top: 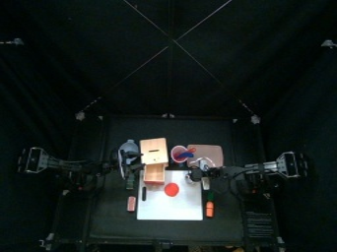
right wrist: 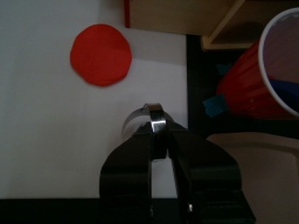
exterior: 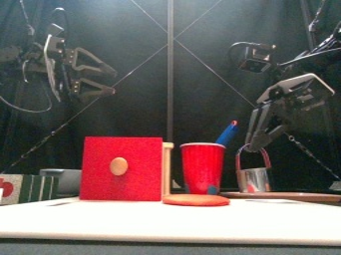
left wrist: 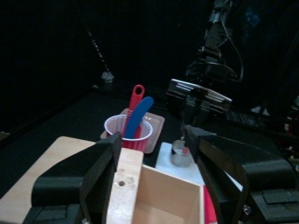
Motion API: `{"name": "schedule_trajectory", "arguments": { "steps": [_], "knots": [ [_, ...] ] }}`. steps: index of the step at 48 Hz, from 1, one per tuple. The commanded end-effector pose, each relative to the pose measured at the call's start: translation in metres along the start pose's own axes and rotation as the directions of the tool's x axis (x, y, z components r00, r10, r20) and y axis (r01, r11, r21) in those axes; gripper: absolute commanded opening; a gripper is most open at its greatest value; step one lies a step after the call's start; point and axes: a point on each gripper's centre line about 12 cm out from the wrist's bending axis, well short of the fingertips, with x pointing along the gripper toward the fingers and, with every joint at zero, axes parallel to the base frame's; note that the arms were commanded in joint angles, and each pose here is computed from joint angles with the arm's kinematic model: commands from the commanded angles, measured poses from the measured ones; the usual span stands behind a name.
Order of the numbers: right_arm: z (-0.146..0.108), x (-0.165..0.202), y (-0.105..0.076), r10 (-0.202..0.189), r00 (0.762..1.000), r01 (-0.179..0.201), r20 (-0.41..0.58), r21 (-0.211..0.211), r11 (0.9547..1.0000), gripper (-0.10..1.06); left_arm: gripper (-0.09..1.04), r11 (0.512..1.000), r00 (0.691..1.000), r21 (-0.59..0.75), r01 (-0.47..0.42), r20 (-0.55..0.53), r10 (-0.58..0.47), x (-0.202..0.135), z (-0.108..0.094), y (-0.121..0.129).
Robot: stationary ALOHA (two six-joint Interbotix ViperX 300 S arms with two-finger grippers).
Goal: Get the cutter from the drawer then cut the dough then place the extra dough in the bowl
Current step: Shut the drawer
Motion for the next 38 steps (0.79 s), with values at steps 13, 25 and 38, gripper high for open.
{"name": "schedule_trajectory", "arguments": {
  "steps": [13, 25, 38],
  "knots": [
    [-0.002, -0.001, 0.002, 0.005, 0.999, -0.005, 0.034, 0.005, 1.0, 0.59, 0.93, 0.999, 0.997, -0.005, -0.049, 0.058, 0.05, 0.01, 0.016, 0.01],
    [-0.003, -0.001, 0.003, 0.008, 0.999, -0.011, 0.048, 0.053, 0.9985, 0.77, 0.93, 0.998, 0.997, -0.005, -0.058, 0.06, 0.058, 0.013, 0.017, 0.012],
    [0.025, -0.003, 0.004, 0.012, 0.992, -0.016, 0.125, 0.033, 0.9993, 0.8, 0.93, 0.989, 0.988, -0.046, -0.141, 0.062, 0.144, 0.021, 0.025, 0.029]
  ]
}}
